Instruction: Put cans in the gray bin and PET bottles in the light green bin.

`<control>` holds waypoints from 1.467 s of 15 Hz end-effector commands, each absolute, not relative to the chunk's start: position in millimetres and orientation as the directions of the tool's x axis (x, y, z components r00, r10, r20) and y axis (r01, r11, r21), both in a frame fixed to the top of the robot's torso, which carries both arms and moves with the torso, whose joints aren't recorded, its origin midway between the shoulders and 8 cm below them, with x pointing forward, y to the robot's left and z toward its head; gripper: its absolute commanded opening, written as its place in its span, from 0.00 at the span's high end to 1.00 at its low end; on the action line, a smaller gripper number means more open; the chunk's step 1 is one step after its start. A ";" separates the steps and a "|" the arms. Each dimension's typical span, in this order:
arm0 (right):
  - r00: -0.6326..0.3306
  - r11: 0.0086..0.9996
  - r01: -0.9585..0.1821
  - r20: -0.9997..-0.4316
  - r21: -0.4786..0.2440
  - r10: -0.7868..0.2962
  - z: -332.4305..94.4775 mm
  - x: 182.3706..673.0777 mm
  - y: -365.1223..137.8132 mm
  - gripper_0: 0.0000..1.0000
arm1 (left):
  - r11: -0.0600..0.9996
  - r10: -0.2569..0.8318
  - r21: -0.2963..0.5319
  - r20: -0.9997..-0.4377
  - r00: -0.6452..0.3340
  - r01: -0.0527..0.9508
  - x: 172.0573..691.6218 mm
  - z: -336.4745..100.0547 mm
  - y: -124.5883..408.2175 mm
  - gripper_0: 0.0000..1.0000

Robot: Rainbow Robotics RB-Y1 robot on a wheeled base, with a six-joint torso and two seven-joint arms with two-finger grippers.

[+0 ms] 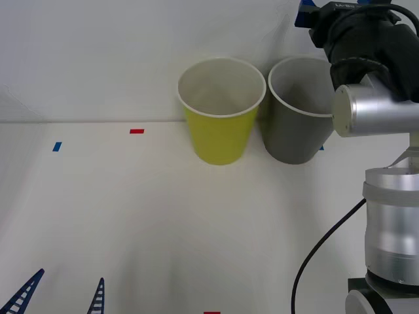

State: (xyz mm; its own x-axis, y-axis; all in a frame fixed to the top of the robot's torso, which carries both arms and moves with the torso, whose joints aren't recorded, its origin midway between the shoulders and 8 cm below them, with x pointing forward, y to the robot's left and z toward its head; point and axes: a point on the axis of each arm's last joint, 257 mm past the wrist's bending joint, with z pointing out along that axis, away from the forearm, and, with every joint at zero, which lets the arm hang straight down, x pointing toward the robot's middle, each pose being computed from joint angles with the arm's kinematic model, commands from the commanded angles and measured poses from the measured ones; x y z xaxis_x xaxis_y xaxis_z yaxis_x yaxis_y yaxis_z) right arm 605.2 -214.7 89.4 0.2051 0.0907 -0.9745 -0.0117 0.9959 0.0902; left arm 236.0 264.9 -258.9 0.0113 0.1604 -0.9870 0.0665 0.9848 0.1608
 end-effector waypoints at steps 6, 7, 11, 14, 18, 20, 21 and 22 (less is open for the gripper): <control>0.221 0.997 -0.005 -0.972 0.079 0.078 93.7 604.3 -218.5 0.00 | 0.985 0.160 0.161 -0.987 0.011 0.066 236.0 -258.9 264.9 0.00; 0.228 0.997 0.001 -0.971 0.072 0.070 96.5 602.8 -219.8 0.00 | 0.985 0.160 0.161 -0.987 0.011 0.066 236.0 -258.9 264.9 0.00; 0.240 0.997 0.015 -0.969 0.072 0.066 94.8 587.4 -229.5 0.00 | 0.985 0.160 0.161 -0.987 0.011 0.066 236.0 -258.9 264.9 0.00; 0.190 0.997 0.011 -0.979 0.074 0.070 87.2 556.7 -227.6 0.00 | 0.985 0.160 0.161 -0.987 0.011 0.066 236.0 -258.9 264.9 0.00; 0.173 0.996 -0.023 -0.981 0.086 0.088 78.6 515.3 -224.7 0.00 | 0.985 0.160 0.161 -0.987 0.011 0.066 236.0 -258.9 264.9 0.00; 0.174 0.994 -0.055 -0.979 0.099 0.108 74.4 493.0 -223.9 0.00 | 0.985 0.160 0.161 -0.987 0.011 0.066 236.0 -258.9 264.9 0.00; 0.174 0.993 -0.064 -0.979 0.100 0.110 70.7 479.8 -225.5 0.00 | 0.985 0.160 0.161 -0.987 0.011 0.066 236.0 -258.9 264.9 0.00; 0.175 0.993 -0.070 -0.979 0.097 0.108 67.4 471.9 -226.4 0.00 | 0.985 0.160 0.161 -0.987 0.011 0.066 236.0 -258.9 264.9 0.00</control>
State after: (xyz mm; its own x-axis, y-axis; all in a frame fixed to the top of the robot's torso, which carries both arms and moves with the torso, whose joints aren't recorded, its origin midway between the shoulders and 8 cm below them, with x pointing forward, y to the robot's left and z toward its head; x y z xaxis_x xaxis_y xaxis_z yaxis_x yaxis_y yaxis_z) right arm 481.6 -227.0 68.7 0.1706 0.1075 -0.9795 -0.0564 0.9935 0.0992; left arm 236.0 264.9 -258.9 0.0113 0.1603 -0.9870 0.0665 0.9848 0.1607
